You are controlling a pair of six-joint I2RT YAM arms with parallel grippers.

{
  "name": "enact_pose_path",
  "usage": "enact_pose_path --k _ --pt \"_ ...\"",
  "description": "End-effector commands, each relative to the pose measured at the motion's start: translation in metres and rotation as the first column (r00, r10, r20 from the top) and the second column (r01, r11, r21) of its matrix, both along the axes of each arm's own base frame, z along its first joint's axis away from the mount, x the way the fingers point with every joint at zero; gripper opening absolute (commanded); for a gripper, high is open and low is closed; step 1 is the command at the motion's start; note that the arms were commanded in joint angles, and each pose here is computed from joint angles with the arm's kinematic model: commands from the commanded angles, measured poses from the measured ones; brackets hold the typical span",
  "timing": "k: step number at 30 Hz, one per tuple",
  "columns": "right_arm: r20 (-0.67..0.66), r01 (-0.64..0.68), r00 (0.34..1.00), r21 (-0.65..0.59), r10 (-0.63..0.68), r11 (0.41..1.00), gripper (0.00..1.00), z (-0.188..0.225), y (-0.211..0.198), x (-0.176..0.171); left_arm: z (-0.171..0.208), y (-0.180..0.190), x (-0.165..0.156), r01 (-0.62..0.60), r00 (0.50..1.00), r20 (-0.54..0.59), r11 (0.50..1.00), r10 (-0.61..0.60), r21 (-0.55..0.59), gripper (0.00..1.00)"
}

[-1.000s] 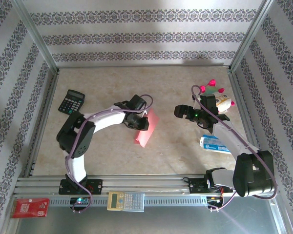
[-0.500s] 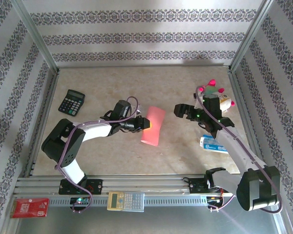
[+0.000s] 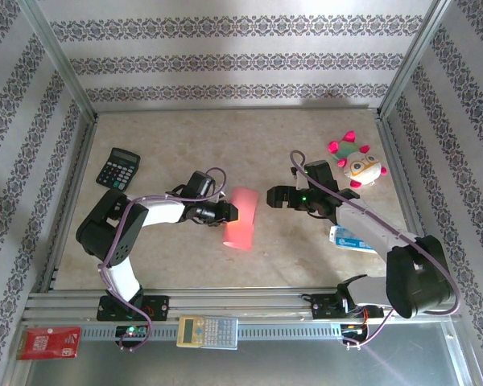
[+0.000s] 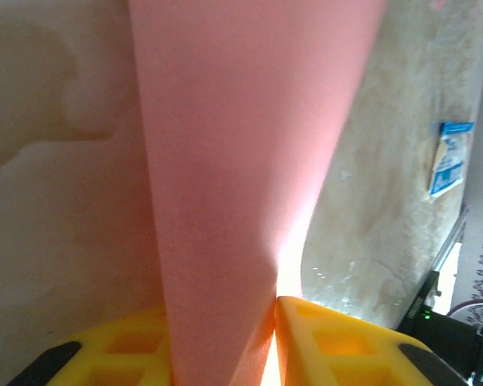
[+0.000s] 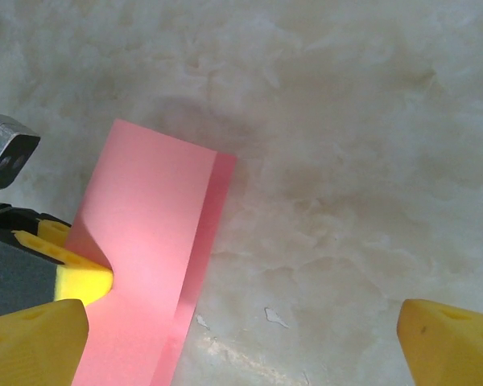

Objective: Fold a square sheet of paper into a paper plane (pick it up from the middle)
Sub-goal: First fold the square sheet of paper in half at the center of the table.

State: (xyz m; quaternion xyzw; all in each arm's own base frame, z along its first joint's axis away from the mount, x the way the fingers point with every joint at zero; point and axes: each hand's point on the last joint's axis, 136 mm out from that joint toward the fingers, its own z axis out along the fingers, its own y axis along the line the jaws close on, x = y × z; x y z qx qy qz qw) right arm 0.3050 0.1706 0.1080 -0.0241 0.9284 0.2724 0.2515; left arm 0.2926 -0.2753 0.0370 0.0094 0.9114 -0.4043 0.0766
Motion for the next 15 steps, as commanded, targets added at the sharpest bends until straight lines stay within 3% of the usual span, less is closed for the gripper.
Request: enact_pose_path --k 1,10,15 --pt "0.023 -0.001 1.000 0.007 0.000 1.000 0.98 0.005 0.006 0.007 -0.008 0.012 0.005 0.000 1.000 0.026 0.997 -0.002 0.080 0.33" --pt "-0.009 -0.016 1.000 0.010 0.016 1.000 0.98 -0.008 0.013 0.005 -0.020 0.023 0.005 0.004 1.000 0.020 0.986 -0.008 0.167 0.38" --pt "-0.023 -0.024 0.999 0.010 0.024 1.000 0.98 -0.012 0.017 0.005 -0.030 0.033 0.002 0.009 1.000 -0.008 0.962 -0.007 0.273 0.39"
